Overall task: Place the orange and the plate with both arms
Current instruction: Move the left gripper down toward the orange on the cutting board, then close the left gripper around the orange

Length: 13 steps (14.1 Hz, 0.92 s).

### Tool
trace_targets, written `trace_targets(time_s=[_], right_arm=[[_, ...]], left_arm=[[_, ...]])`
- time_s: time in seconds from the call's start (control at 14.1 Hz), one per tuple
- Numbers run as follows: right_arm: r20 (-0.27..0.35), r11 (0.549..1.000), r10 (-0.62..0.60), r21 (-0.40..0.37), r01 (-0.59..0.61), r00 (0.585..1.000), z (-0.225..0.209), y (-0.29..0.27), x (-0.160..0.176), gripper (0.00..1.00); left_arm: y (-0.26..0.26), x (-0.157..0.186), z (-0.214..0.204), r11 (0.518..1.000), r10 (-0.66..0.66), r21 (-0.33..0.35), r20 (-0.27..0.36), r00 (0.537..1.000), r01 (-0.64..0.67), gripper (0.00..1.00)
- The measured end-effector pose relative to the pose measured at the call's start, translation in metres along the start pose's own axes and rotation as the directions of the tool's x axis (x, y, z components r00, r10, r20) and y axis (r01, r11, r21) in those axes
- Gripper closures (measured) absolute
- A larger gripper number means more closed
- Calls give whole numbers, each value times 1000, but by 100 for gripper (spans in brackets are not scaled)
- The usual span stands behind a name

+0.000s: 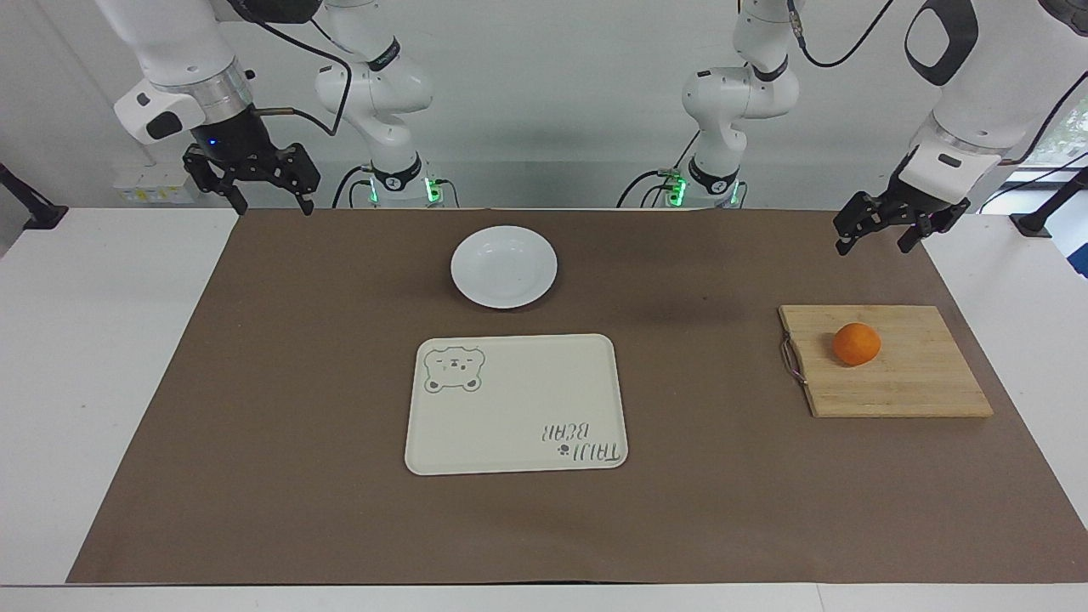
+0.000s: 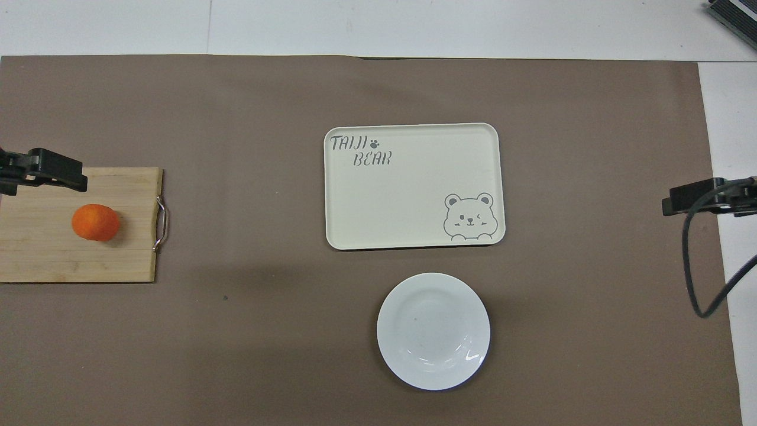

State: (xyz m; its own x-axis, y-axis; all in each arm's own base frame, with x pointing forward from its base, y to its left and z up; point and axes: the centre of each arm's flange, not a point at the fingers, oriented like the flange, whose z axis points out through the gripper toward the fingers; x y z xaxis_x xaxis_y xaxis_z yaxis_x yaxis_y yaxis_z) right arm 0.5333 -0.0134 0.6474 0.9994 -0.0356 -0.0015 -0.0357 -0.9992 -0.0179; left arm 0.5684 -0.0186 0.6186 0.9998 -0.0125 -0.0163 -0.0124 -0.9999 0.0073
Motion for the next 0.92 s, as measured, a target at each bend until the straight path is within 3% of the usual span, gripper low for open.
trace_targets(time_s=[0.43, 0.92], right_arm=[[0, 1000, 0, 0, 0, 1000, 0, 0, 0, 0], [0, 1000, 0, 0, 0, 1000, 0, 0, 0, 0]], left_arm=[[-4, -2, 19, 1000, 27, 0, 34, 999, -27, 0], [-29, -1, 61, 997, 76, -3, 28, 997, -76, 0]])
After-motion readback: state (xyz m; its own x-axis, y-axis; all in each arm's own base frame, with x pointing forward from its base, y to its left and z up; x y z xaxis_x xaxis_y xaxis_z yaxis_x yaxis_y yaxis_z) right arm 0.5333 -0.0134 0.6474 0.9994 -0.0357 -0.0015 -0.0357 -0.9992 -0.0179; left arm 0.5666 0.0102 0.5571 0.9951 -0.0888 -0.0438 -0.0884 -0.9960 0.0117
